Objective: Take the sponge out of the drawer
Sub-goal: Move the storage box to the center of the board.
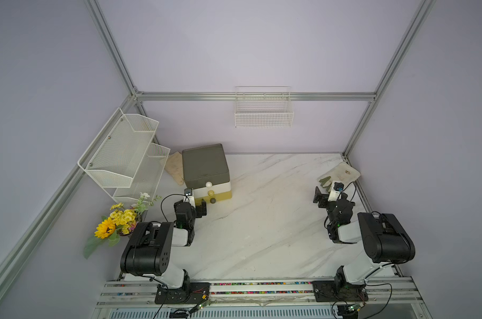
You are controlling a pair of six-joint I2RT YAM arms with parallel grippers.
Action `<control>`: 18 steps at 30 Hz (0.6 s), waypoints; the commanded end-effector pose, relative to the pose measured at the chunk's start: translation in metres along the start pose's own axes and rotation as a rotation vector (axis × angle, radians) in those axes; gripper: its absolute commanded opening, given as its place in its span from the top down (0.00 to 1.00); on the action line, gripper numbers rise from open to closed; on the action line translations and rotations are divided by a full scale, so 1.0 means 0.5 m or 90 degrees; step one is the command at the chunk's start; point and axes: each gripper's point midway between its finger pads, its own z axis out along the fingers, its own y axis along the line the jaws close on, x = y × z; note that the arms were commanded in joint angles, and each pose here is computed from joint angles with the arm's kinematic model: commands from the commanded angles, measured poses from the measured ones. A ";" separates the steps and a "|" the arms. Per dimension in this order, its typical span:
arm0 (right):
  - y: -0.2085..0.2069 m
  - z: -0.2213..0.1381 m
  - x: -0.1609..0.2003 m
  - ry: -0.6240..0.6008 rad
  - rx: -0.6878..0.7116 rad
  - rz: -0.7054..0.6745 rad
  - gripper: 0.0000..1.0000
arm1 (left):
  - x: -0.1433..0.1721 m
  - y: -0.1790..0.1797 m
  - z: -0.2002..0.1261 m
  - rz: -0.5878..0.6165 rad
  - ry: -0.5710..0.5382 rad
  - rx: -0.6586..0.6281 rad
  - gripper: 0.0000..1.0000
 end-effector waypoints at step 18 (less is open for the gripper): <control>-0.007 0.007 -0.004 0.002 0.004 0.018 0.03 | -0.083 0.024 0.009 -0.017 -0.081 -0.042 0.00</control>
